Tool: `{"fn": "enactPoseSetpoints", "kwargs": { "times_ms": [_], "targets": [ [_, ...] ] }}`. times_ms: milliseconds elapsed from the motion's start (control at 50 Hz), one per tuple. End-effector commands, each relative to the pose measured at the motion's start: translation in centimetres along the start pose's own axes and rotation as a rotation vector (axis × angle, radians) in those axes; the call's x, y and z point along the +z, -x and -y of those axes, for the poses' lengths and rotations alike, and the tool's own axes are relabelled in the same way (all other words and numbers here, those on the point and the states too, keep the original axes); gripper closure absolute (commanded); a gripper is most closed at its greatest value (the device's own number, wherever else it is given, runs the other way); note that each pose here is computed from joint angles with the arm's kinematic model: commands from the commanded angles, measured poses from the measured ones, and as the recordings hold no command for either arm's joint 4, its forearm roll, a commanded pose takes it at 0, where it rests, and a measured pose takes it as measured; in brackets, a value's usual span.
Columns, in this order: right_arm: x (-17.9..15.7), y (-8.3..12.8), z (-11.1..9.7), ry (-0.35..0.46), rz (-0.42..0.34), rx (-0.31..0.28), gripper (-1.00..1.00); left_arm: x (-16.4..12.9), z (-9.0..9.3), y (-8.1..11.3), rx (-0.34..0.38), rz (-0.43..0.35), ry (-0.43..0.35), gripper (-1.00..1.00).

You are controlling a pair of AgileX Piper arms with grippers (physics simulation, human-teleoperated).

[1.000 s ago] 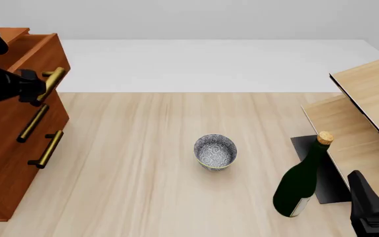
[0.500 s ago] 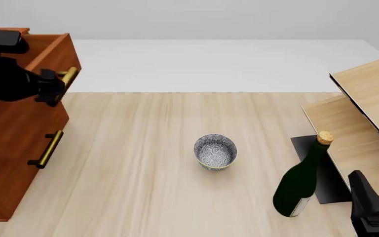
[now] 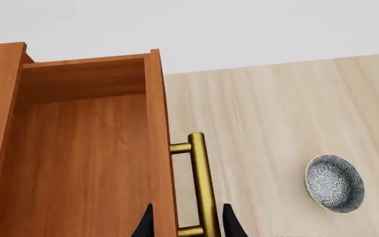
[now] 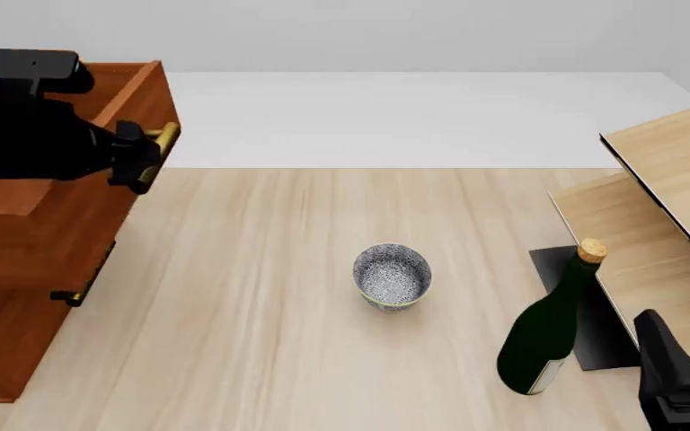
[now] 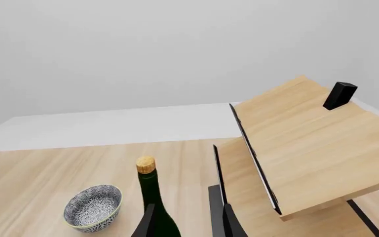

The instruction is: Close the bottom drawer of the cabinet and open the top drawer.

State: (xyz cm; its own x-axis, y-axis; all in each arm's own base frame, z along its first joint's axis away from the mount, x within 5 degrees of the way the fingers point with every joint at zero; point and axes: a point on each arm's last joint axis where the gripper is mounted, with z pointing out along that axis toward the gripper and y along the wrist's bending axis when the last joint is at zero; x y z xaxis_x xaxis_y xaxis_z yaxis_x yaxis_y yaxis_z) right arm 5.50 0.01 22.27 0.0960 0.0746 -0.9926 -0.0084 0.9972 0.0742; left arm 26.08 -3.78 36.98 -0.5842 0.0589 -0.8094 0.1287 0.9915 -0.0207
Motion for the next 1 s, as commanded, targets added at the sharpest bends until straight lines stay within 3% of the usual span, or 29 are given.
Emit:
{"fn": "enactPoseSetpoints", "kwargs": {
  "times_ms": [20, 1000],
  "targets": [
    [0.0, 0.0, 0.0, 0.000, 0.000, 0.000, -1.00, 0.0, 1.3, 0.1, 0.006, 0.007, -0.039, -1.00],
    [0.0, 0.0, 0.0, -0.003, -0.001, 0.008, -1.00, 1.3, 6.8, 0.6, 0.013, 0.025, -0.199, -1.00]
  ]
}}
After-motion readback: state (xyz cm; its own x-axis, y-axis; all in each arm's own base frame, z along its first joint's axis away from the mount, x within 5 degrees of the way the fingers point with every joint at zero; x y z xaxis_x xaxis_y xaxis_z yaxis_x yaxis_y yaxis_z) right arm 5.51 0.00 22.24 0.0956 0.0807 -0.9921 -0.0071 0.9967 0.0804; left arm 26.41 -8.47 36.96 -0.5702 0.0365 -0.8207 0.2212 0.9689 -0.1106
